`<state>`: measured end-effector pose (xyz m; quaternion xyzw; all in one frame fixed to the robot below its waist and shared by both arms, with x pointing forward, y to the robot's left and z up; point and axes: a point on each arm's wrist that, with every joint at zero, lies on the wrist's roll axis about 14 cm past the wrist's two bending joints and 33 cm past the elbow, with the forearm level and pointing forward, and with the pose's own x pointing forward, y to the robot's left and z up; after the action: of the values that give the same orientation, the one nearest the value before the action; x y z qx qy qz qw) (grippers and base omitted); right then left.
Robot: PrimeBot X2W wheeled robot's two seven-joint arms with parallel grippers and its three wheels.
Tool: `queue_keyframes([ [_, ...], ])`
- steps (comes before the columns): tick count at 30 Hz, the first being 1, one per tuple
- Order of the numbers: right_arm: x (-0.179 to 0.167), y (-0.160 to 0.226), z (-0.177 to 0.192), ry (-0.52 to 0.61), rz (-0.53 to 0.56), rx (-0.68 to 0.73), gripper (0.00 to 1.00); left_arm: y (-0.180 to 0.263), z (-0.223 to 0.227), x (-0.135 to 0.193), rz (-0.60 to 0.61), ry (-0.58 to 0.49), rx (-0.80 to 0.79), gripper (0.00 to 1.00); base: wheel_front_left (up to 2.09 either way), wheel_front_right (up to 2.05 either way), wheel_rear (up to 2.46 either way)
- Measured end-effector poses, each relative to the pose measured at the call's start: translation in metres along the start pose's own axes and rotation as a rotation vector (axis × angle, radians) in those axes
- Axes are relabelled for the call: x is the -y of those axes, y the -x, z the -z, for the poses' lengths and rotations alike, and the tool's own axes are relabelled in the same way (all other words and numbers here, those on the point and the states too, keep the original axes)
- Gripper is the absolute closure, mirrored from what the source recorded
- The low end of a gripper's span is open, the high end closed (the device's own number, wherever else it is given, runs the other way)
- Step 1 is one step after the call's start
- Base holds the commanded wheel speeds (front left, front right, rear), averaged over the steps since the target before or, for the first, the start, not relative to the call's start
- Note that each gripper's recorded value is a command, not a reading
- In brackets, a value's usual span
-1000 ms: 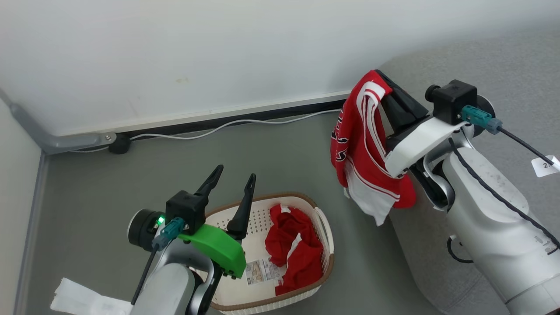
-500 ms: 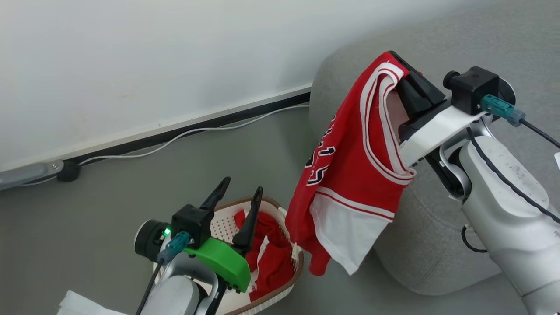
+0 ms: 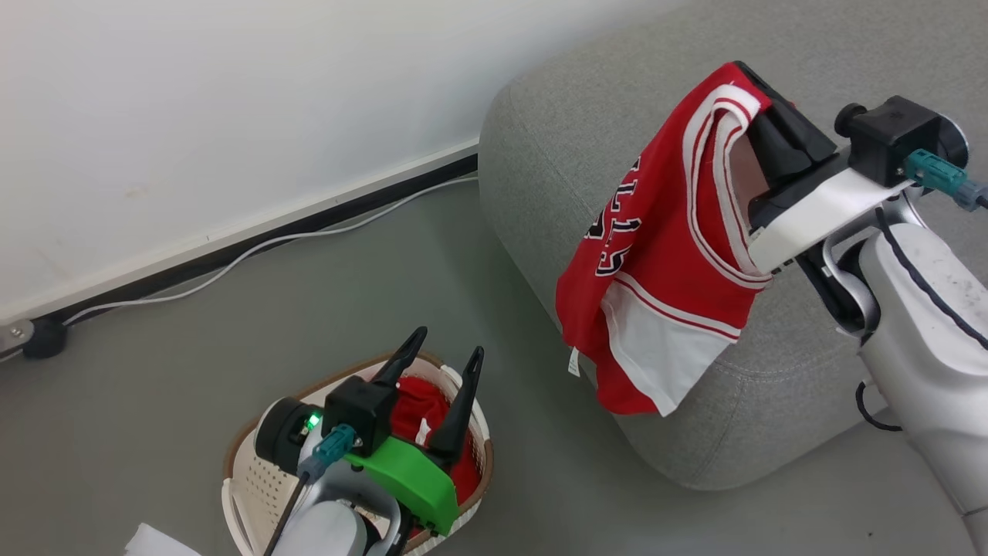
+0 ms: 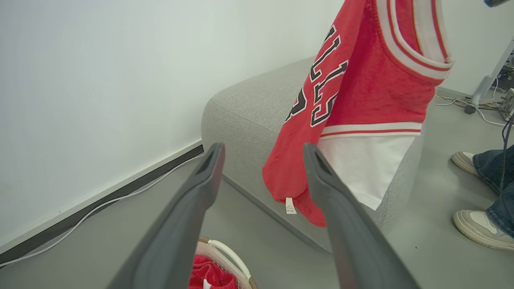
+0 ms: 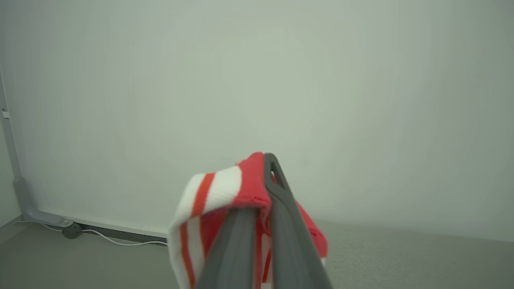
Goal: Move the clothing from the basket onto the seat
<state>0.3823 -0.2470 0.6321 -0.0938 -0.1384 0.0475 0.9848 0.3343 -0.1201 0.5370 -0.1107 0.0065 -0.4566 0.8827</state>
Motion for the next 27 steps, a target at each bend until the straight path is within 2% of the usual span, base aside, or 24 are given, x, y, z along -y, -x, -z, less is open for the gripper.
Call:
queue_keyframes([
  [10, 0.024, 0.0, 0.012, 0.035, 0.043, -0.055, 1.0, -0.003, 0.01, 0.003, 0.026, 0.027, -0.022, 0.0, 0.0, 0.0, 0.0],
  [14, 0.028, -0.014, 0.011, 0.039, 0.043, -0.06, 1.0, -0.004, 0.015, -0.002, 0.018, 0.041, -0.036, 0.0, 0.0, 0.0, 0.0],
  [23, 0.077, -0.081, -0.049, 0.106, 0.111, 0.045, 1.0, -0.012, 0.018, -0.025, 0.009, 0.021, -0.044, 0.0, 0.0, 0.0, 0.0],
  [27, 0.118, -0.111, -0.088, 0.141, 0.208, 0.112, 1.0, -0.018, 0.02, -0.036, 0.005, 0.032, -0.044, 0.0, 0.0, 0.0, 0.0],
])
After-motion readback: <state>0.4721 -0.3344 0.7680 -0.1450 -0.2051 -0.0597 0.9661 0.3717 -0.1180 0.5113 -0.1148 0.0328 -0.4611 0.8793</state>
